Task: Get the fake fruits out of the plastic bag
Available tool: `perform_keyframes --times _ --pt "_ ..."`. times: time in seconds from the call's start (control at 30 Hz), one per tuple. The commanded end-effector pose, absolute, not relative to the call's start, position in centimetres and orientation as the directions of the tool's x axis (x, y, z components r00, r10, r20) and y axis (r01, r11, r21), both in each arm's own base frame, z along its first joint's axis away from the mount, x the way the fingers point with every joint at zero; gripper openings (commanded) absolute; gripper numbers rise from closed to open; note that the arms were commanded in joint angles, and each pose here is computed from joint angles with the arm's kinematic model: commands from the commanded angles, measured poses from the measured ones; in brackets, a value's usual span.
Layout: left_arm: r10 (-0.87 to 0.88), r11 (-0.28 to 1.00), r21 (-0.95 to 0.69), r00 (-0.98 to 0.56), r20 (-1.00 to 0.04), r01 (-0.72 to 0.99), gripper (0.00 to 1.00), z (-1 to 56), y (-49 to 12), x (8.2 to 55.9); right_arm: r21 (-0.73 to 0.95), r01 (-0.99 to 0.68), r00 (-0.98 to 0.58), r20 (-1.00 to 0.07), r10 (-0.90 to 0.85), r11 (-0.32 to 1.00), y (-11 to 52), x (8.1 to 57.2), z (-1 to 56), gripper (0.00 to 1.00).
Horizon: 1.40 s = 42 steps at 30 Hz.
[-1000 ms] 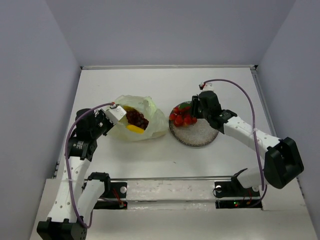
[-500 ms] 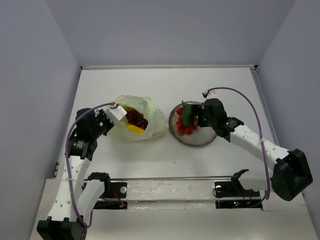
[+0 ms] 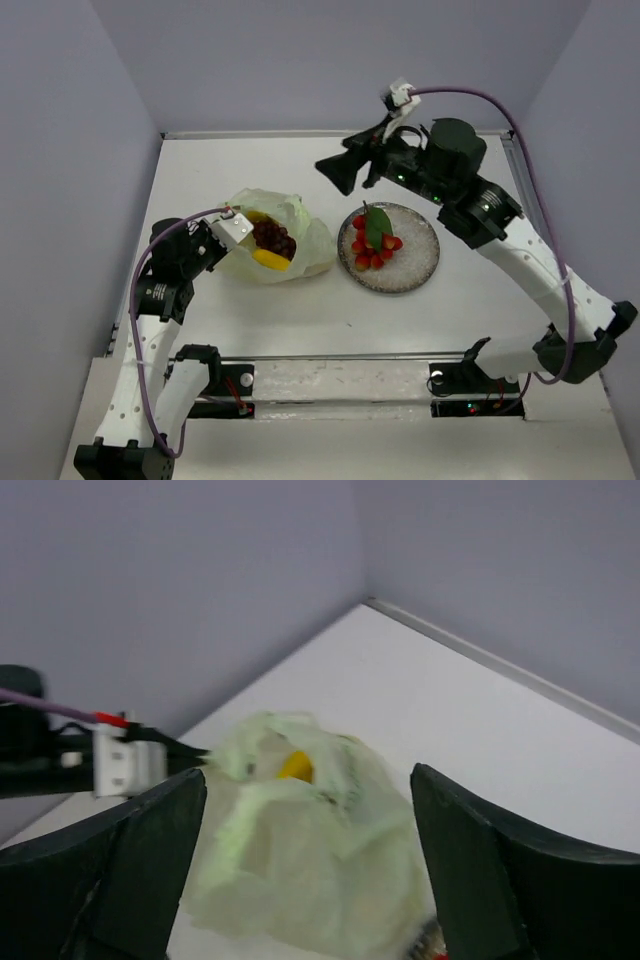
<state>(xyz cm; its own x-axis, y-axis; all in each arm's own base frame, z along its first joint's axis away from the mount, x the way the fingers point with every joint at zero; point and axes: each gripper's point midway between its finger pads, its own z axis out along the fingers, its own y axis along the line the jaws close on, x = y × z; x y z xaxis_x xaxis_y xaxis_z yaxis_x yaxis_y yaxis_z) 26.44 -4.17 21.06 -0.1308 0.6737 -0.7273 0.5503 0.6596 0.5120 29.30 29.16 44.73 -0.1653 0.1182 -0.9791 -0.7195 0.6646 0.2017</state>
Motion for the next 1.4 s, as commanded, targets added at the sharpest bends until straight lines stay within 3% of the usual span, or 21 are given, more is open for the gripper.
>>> perform_keyframes --times 0.0,0.03,0.07,0.13,0.17,0.23,0.37,0.5,0.7,0.87,1.07,1.13,1.27,1.37 --pt "0.66 0.671 0.522 -0.104 -0.744 0.527 0.0 21.9 -4.2 26.8 0.263 -0.905 -0.251 -0.965 0.079 0.335 38.8 26.1 45.0 0.79" --pt "0.655 0.679 0.517 -0.112 -0.748 0.521 0.0 21.9 -4.1 26.8 0.3 -0.92 -0.294 -0.954 0.063 0.253 41.5 26.2 44.4 0.74" --pt "0.627 0.708 0.493 -0.129 -0.768 0.506 0.0 21.9 -4.1 26.9 0.341 -0.91 -0.335 -0.94 0.064 0.237 42.6 26.7 43.8 0.6" --pt "0.6 0.744 0.475 -0.158 -0.784 0.47 0.0 22.0 -3.7 27.0 0.427 -0.87 -0.42 -0.904 0.082 0.247 44.0 27.9 42.7 0.44" --pt "0.586 0.76 0.468 -0.164 -0.794 0.45 0.0 22.1 -3.5 27.1 0.46 -0.846 -0.459 -0.886 0.069 0.268 45.1 29.1 40.6 0.29" --pt "0.56 0.792 0.455 -0.189 -0.807 0.407 0.0 21.9 -3.0 27.1 0.526 -0.803 -0.522 -0.848 0.095 0.281 46.1 30.1 39.3 0.17" --pt "0.558 0.795 0.469 -0.159 -0.814 0.385 0.0 22.2 -2.9 26.9 0.609 -0.76 -0.619 -0.785 0.034 0.226 49.1 30.3 35.3 0.14" --pt "0.561 0.791 0.472 -0.155 -0.813 0.388 0.0 22.2 -2.9 27.0 0.574 -0.747 -0.629 -0.774 -0.078 0.335 50.0 30.4 28.6 0.12" --pt "0.596 0.76 0.481 -0.173 -0.785 0.437 0.0 20.9 -3.1 26.5 0.321 -0.761 -0.562 -0.761 -0.324 0.563 45.7 28.6 19.4 0.11" --pt "0.687 0.642 0.529 -0.109 -0.719 0.554 0.0 19.3 -4.0 24.8 0.023 -0.822 -0.414 -0.711 -0.569 0.569 42.2 24.6 13.2 0.11" --pt "0.771 0.505 0.603 -0.008 -0.637 0.618 0.01 17.8 -4.4 22.9 -0.045 -0.782 -0.438 -0.67 -0.599 0.622 40.8 23.7 10.0 0.13" --pt "0.782 0.46 0.615 0.036 -0.622 0.64 0.06 17.5 -4.8 22.2 -0.072 -0.761 -0.443 -0.667 -0.599 0.644 40.7 24.4 9.4 0.18" --pt "0.782 0.426 0.618 0.075 -0.619 0.661 0.37 17.1 -5.4 21.2 -0.106 -0.722 -0.424 -0.713 -0.559 0.684 42.0 26.4 10.8 0.28" --pt "0.778 0.435 0.625 0.079 -0.624 0.649 0.34 17.4 -5.4 21.2 -0.057 -0.747 -0.387 -0.773 -0.503 0.663 44.5 26.9 13.1 0.33"
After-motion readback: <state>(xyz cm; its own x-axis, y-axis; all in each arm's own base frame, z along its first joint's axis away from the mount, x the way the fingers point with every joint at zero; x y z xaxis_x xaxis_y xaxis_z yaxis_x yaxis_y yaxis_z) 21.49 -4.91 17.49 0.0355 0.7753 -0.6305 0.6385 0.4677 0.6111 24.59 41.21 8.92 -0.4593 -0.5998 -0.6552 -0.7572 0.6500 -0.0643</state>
